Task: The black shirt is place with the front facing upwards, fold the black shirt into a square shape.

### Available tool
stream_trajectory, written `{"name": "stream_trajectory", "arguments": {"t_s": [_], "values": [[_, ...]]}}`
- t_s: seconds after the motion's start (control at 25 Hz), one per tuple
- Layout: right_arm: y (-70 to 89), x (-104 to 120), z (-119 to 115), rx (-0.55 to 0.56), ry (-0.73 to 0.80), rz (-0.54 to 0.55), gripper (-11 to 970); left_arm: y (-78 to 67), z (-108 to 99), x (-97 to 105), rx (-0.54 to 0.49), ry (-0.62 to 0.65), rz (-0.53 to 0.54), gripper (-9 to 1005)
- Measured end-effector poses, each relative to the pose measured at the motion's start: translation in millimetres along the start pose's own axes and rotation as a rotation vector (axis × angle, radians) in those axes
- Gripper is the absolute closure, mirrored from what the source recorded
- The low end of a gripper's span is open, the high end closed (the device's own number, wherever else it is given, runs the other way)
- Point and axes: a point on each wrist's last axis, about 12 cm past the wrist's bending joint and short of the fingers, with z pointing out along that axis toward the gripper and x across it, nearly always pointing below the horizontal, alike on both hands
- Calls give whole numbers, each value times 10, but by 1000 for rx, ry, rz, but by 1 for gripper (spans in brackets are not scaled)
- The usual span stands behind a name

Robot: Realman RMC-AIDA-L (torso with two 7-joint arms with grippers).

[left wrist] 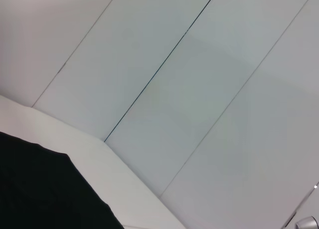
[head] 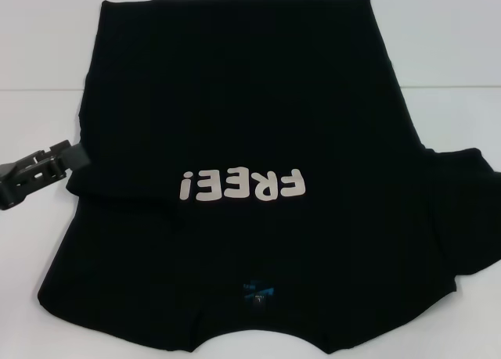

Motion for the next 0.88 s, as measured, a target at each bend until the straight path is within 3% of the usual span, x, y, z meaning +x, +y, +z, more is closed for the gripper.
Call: {"name": "stream_trajectory", "arguments": {"t_s": [0.28, 0.48, 0.72, 0.88], "values": [[105, -108, -98, -50, -21, -20, 934, -10, -6, -7, 9, -6, -4, 207], [259, -194, -223, -156, -45, -29, 929, -9, 4, -22, 11, -9, -6, 213], [621, -227, -192, -307, -1, -79, 924, -14, 8, -37, 15, -32, -4, 220], [958, -152, 40, -351, 76, -142, 920, -11, -12, -26, 5, -54, -10, 225]]}}
